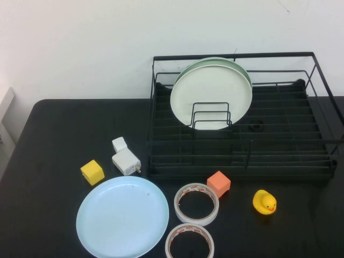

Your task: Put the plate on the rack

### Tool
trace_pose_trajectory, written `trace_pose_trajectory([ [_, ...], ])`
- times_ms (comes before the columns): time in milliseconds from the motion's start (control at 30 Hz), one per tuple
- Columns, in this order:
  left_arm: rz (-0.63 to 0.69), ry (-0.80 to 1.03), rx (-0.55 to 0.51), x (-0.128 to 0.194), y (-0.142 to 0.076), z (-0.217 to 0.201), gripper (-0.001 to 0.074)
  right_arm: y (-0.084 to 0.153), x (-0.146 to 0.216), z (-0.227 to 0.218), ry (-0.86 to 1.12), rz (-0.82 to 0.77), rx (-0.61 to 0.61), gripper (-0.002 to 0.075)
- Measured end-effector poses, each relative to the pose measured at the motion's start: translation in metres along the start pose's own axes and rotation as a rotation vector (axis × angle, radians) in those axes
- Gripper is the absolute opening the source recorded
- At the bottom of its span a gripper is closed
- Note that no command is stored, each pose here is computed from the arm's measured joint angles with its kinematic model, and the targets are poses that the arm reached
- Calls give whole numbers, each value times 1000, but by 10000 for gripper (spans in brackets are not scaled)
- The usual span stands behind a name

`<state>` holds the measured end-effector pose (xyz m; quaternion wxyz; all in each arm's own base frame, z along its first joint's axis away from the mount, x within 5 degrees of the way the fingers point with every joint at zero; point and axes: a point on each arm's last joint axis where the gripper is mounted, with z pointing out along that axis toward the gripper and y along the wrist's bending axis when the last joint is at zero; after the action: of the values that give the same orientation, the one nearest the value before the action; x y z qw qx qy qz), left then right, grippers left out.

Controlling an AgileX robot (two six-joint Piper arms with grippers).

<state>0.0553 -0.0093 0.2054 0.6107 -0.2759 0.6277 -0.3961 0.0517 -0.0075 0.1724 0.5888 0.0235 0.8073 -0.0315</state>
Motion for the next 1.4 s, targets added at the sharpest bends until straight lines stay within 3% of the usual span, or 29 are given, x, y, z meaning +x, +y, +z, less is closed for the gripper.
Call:
trace_pose_trajectory([
  [100, -181, -50, 44, -5, -4, 0, -3, 1, -1, 1, -23, 16, -12, -2],
  [300, -322, -105, 91, -11, -7, -1, -3, 2, -1, 1, -21, 49, -26, -2],
  [400, -385, -111, 100, -12, -7, -1, -3, 7, -2, 0, -25, 238, -84, -2],
  [600, -406, -151, 136, -16, -9, -2, -3, 19, -9, -2, -33, 783, -241, -2],
  [800, -401, -180, 162, -19, -11, -3, -3, 20, -11, -2, -31, 857, -268, -2],
  [900, -289, -155, 154, -16, -12, -2, -3, 20, -11, -2, -37, 821, -267, -2],
  [1033, -47, -15, 33, -16, -25, -4, -3, 21, -11, -2, -38, 836, -275, -2],
  [1267, 379, 193, -302, -48, -61, -15, -3, 22, -9, -2, -17, 733, -275, -2],
  [1400, 542, 350, -424, -61, -78, -7, -2, 24, -5, -3, 25, 711, -282, -2],
])
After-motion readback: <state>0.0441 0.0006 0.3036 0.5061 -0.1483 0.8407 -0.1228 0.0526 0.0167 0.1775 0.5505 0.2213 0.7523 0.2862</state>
